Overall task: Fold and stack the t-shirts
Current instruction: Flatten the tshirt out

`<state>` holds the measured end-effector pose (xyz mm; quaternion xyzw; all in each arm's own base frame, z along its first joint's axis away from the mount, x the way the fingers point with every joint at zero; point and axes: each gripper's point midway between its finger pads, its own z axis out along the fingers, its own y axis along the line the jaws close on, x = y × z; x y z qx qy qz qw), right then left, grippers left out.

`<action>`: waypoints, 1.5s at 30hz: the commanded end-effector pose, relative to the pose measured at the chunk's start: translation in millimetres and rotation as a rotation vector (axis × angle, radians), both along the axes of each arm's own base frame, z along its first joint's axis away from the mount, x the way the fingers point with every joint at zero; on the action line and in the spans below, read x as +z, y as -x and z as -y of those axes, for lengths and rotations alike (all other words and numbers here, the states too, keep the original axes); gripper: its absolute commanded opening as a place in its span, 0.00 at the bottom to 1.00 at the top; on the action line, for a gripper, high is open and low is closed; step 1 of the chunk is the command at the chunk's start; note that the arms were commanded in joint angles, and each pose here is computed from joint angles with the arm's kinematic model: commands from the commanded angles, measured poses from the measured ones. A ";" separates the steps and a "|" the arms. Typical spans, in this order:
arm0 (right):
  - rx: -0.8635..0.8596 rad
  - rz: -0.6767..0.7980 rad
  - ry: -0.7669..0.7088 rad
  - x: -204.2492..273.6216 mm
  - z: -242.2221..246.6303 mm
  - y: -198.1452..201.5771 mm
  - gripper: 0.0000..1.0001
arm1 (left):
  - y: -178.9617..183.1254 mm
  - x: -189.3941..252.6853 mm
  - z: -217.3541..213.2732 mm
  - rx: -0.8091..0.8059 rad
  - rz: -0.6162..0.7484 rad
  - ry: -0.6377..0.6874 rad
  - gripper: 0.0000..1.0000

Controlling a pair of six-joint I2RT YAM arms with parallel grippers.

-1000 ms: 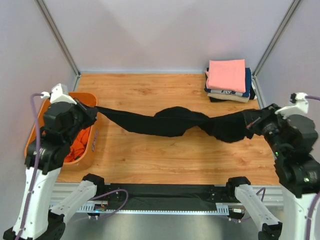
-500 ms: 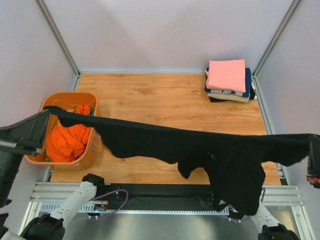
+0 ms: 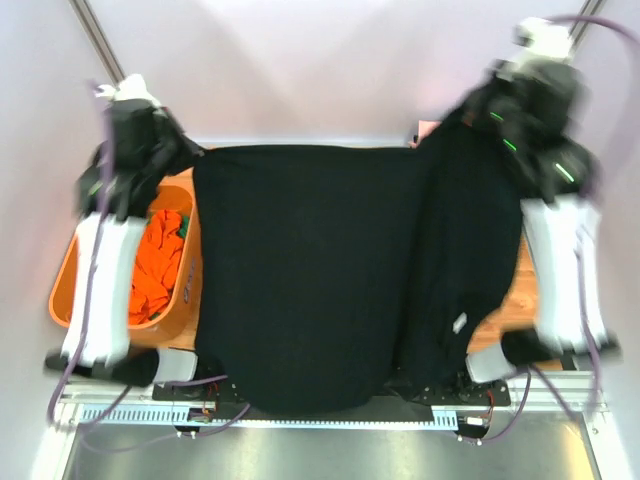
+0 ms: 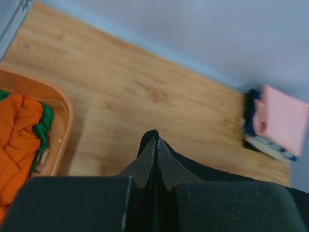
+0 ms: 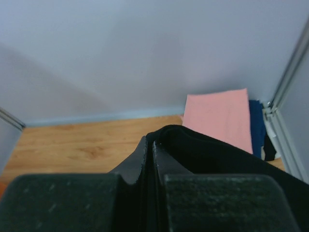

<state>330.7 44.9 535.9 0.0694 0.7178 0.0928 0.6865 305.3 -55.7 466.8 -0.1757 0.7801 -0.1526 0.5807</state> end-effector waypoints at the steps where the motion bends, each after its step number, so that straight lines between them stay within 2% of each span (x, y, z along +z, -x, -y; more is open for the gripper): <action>1: 0.104 -0.183 0.078 -85.9 -35.8 -124.6 0.00 | -82.6 -103.7 -15.7 0.069 -0.235 0.011 0.00; 2: 0.130 -0.231 0.083 -113.6 -48.1 -170.1 0.00 | -103.4 -119.5 -19.1 0.081 -0.255 0.015 0.00; 3: 0.179 -0.249 0.079 -127.1 -59.7 -190.2 0.00 | -134.0 -171.1 -27.3 0.105 -0.380 0.007 0.00; 5: 0.221 -0.258 0.070 -156.2 -77.2 -242.3 0.00 | -165.4 -202.6 -29.1 0.098 -0.455 0.008 0.00; 6: 0.248 -0.270 0.065 -169.2 -84.9 -253.9 0.09 | -186.4 -249.3 -29.3 0.077 -0.556 0.002 0.05; 7: 0.251 -0.272 0.063 -179.4 -87.5 -265.1 0.51 | -202.8 -243.8 -22.3 0.038 -0.536 0.016 0.11; 8: 0.260 -0.303 0.067 -203.2 -91.5 -276.5 0.72 | -209.1 -252.6 -15.9 -0.008 -0.557 0.018 0.26; 9: 0.258 -0.326 0.070 -215.7 -92.0 -278.8 0.91 | -220.0 -261.4 -10.3 -0.038 -0.565 0.025 0.34; 10: 0.256 -0.316 0.070 -219.1 -94.5 -282.3 0.95 | -222.0 -262.9 -5.9 -0.060 -0.565 0.027 0.39; 11: 0.251 -0.284 0.072 -201.4 -93.4 -273.6 0.97 | -222.5 -261.9 -7.1 -0.058 -0.560 0.008 0.44; 12: 0.249 -0.364 0.077 -237.2 -92.8 -269.1 0.99 | -220.5 -251.5 -5.8 -0.055 -0.535 -0.011 0.46; 13: 0.244 -0.339 0.069 -230.8 -92.8 -266.9 0.99 | -216.9 -252.8 -7.5 -0.044 -0.540 -0.027 0.47; 14: 0.247 -0.319 0.059 -214.6 -91.4 -253.5 0.99 | -213.5 -248.3 -6.8 -0.046 -0.532 -0.034 0.48; 15: 0.243 -0.367 0.051 -233.5 -89.5 -246.1 0.99 | -205.5 -232.0 -2.7 -0.052 -0.503 -0.043 0.48; 16: 0.238 -0.395 0.027 -239.8 -90.0 -238.1 0.99 | -196.0 -237.2 0.4 -0.056 -0.522 -0.054 0.48; 18: 0.267 -0.399 -0.016 -230.3 -94.7 -216.9 0.98 | -178.5 -222.7 6.2 -0.045 -0.492 -0.091 0.48; 19: 0.276 -0.445 -0.043 -246.0 -97.4 -202.1 0.98 | -168.0 -239.6 7.6 -0.039 -0.526 -0.105 0.47; 20: 0.287 -0.470 -0.055 -253.2 -99.9 -193.5 0.97 | -157.0 -232.4 11.5 -0.037 -0.508 -0.092 0.47; 21: 0.289 -0.501 -0.060 -264.4 -101.3 -184.6 0.97 | -140.8 -261.2 20.2 -0.057 -0.571 -0.095 0.47; 23: 0.294 -0.576 -0.074 -294.2 -104.9 -160.3 0.97 | -133.1 -274.7 34.0 -0.081 -0.557 -0.060 0.47; 24: 0.303 -0.597 -0.075 -303.5 -106.9 -152.5 0.96 | -117.9 -297.9 41.8 -0.102 -0.599 -0.064 0.47; 25: 0.310 -0.604 -0.071 -305.9 -108.8 -143.7 0.96 | -117.4 -306.3 47.8 -0.114 -0.599 -0.059 0.47; 27: 0.295 -0.693 -0.076 -340.4 -104.5 -123.0 0.96 | -105.2 -340.3 59.9 -0.145 -0.682 -0.058 0.45; 33: 0.174 -0.829 -0.045 -394.1 -76.0 -76.6 0.97 | -78.4 -406.4 60.6 -0.146 -0.836 -0.112 0.42; 38: 0.030 -0.989 0.007 -441.9 -50.3 -63.8 0.99 | -68.1 -441.8 51.0 -0.116 -0.917 -0.151 0.40; 41: 0.001 -1.088 0.012 -471.4 -44.6 -60.4 0.99 | -66.9 -456.7 43.4 -0.085 -0.965 -0.159 0.39; 45: -0.030 -1.198 0.033 -513.3 -34.0 -65.7 0.99 | -82.4 -450.9 31.1 -0.030 -0.953 -0.168 0.36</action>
